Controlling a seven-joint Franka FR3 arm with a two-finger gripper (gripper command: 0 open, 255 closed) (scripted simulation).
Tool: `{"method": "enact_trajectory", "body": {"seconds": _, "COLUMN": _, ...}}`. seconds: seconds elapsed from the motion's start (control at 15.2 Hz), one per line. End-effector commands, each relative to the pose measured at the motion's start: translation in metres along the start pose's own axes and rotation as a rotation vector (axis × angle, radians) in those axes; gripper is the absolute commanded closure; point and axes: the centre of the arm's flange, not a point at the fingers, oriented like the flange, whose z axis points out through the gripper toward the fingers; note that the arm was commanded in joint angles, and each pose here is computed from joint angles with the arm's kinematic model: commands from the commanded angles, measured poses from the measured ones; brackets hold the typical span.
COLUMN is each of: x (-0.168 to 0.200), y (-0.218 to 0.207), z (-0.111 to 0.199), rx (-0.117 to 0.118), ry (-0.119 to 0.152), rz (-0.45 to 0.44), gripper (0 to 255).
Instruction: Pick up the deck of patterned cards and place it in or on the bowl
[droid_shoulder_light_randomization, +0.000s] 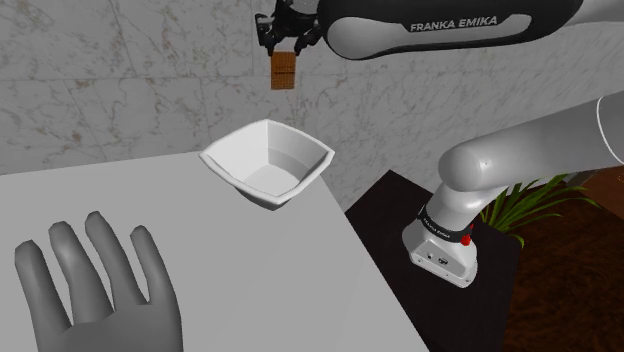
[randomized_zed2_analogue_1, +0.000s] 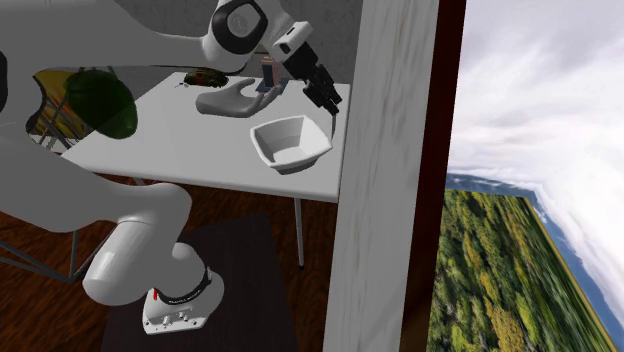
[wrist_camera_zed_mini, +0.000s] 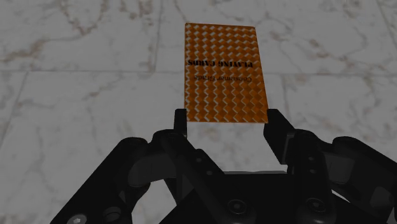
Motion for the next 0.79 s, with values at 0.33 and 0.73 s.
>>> {"method": "enact_trajectory", "body": {"seconds": 0.33, "x": -0.048, "y": -0.035, "z": -0.073, "rx": 0.000, "ry": -0.001, "rz": 0.001, "gripper": 255}}
{"method": "enact_trajectory", "body": {"seconds": 0.73, "x": -0.085, "y": -0.062, "z": -0.129, "rx": 0.000, "ry": -0.001, "rz": 0.001, "gripper": 255}}
